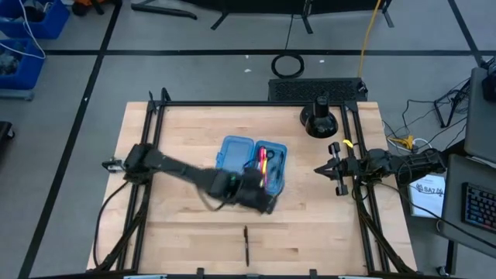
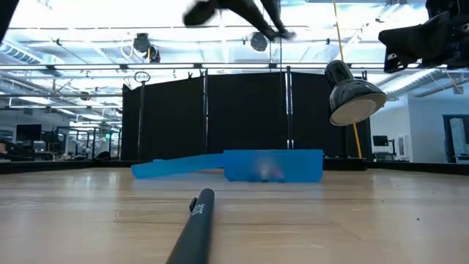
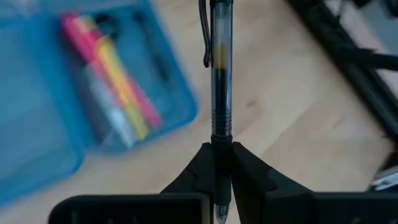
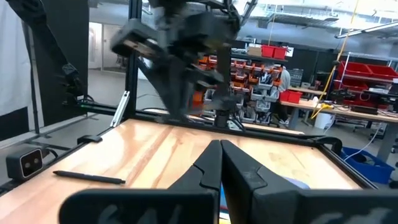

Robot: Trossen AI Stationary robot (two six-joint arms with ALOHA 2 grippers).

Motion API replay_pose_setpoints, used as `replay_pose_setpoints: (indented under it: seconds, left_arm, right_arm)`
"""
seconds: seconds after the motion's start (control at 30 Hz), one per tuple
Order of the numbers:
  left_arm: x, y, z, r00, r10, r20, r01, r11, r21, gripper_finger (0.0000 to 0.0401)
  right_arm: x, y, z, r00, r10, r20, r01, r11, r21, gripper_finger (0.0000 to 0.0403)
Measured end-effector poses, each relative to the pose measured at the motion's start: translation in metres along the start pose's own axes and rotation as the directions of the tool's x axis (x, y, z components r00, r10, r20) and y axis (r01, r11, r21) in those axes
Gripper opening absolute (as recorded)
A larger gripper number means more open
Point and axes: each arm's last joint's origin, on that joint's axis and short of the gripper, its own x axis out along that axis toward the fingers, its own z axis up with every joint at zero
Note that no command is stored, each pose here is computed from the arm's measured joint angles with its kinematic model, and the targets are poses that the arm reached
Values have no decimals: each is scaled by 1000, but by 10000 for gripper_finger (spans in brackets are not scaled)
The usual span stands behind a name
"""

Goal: Pick & place school supplies into a supply box
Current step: Put the transparent black pen into the supply box

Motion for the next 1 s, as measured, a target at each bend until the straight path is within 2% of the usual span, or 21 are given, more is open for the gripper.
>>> replay_pose_setpoints:
  seconds: [0.13,0.3,0.63,0.83,1.0]
  left_arm:
    - [26,11,40,999,-43,-4,43,998,41,31]
    - [59,38,68,998,7,-64,-5,1000,30,33]
    - [123,95,63,979,-6,-204,-13,996,-91,31]
    - [135,112,51,966,24,-257,-61,988,-139,30]
    - [137,114,48,964,30,-263,-71,987,-147,30]
  right_arm:
    - [0,0,-1,1000,1,-9,-1,1000,-1,0]
    - [0,0,-2,1000,3,-21,-3,1000,-3,0]
    - [1,0,-4,999,5,-43,-5,1000,-1,0]
    - [1,0,-4,999,5,-42,-5,1000,-2,0]
    - [1,0,-3,999,3,-35,-4,1000,-10,0]
